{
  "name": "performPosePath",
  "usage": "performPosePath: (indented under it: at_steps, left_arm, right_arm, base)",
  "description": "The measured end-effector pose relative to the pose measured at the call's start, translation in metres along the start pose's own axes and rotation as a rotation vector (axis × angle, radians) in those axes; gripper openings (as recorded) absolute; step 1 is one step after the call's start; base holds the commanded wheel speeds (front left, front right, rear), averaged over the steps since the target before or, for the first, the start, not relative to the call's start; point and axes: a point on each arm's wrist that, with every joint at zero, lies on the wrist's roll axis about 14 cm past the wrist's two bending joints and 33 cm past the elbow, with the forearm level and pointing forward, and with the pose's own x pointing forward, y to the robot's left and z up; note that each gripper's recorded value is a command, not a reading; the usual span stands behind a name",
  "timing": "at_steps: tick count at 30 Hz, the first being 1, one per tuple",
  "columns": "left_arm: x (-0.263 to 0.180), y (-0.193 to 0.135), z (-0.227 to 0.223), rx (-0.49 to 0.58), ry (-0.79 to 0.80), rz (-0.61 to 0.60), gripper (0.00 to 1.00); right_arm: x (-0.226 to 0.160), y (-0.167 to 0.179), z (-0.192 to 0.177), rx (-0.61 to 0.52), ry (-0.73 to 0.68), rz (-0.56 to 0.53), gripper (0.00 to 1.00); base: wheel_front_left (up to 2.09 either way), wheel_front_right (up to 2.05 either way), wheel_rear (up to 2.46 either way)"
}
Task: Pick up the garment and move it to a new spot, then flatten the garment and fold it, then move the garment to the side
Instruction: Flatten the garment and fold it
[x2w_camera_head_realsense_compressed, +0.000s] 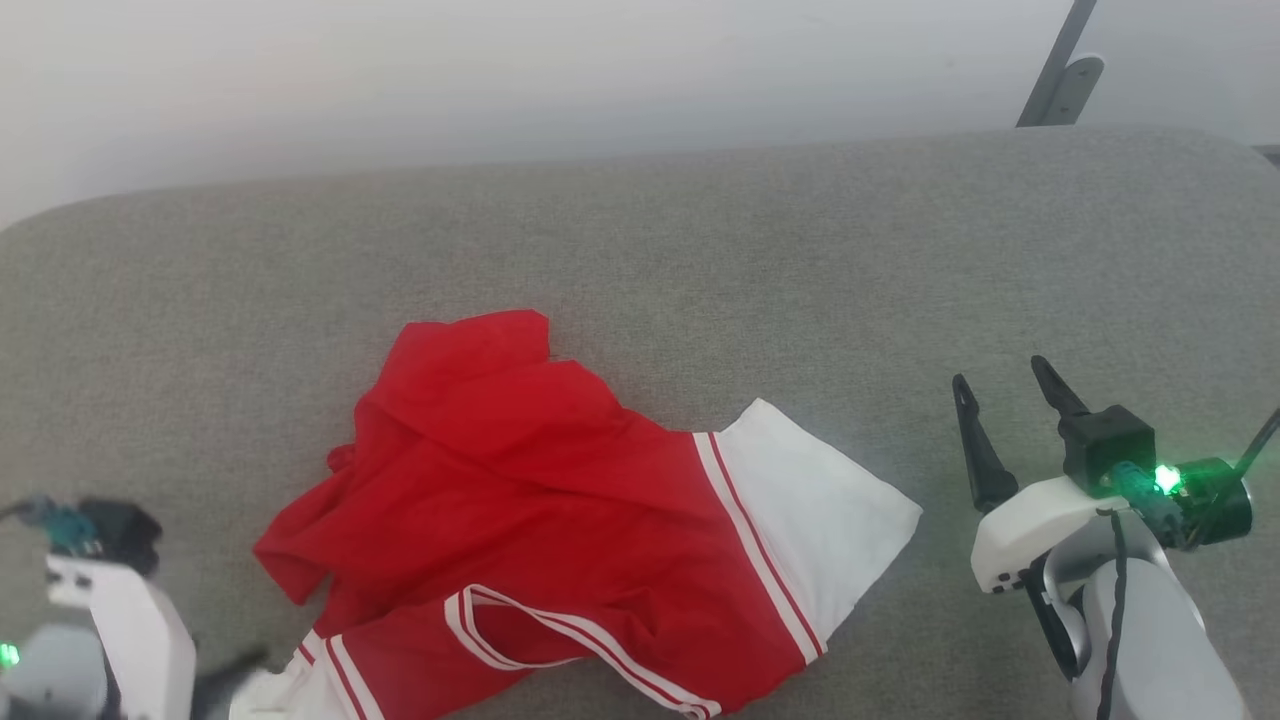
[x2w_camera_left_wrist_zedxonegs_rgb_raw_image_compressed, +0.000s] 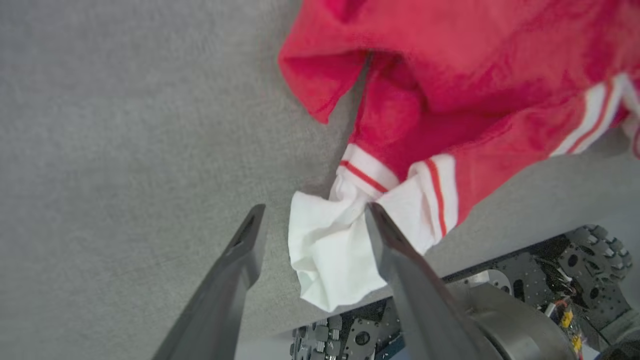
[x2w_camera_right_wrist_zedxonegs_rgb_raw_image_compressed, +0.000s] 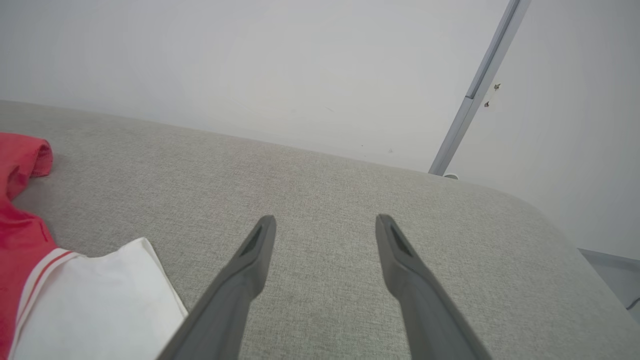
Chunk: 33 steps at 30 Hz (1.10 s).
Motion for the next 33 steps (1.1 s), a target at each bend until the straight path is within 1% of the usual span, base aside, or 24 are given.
performPosePath:
  at_steps: [3,5,8,9,14,19,27,28,29,33]
  left_arm:
    - [-0.007,-0.003,0.033,0.051,-0.116,-0.001,1.0]
    - [-0.009,-0.008,0.053,0.103,-0.181,-0.012,1.0]
    - [-0.004,-0.014,0.069,0.152,-0.22,-0.025,1.0]
    - [-0.002,-0.016,0.074,0.152,-0.229,-0.029,1.0]
    - [0.017,-0.023,0.084,0.179,-0.179,-0.052,1.0]
    - [0.041,-0.023,0.081,0.196,-0.082,-0.053,1.0]
    - [0.079,-0.022,0.064,0.157,0.056,-0.063,1.0]
    - [0.083,-0.022,0.06,0.152,0.077,-0.071,0.75]
    - [0.086,-0.021,0.059,0.129,0.087,-0.074,0.0]
    - [0.093,-0.016,0.066,0.135,0.092,-0.071,0.0]
  right_arm:
    - [-0.002,-0.001,0.002,0.002,-0.004,-0.004,1.0]
    - [-0.002,-0.003,0.003,0.005,-0.008,-0.01,1.0]
    - [-0.003,-0.005,0.005,0.004,-0.015,-0.015,1.0]
    - [-0.002,-0.005,0.006,0.005,-0.019,-0.016,1.0]
    - [0.0,-0.008,0.01,0.003,-0.03,-0.026,1.0]
    - [0.003,-0.014,0.012,0.003,-0.038,-0.045,1.0]
    - [0.005,-0.022,0.006,0.006,-0.03,-0.072,1.0]
    - [0.005,-0.022,0.005,0.006,-0.029,-0.074,1.0]
    - [0.006,-0.023,0.006,0.006,-0.03,-0.075,1.0]
    - [0.009,-0.023,0.006,0.0,-0.032,-0.078,1.0]
  base:
    - [0.0,0.0,0.0]
    - [0.0,0.0,0.0]
    - [0.0,0.0,0.0]
    - [0.0,0.0,0.0]
    - [0.0,0.0,0.0]
    - [0.0,0.0,0.0]
    - [0.0,0.0,0.0]
    - [0.0,0.0,0.0]
    - [0.0,0.0,0.0]
    - [0.0,0.0,0.0]
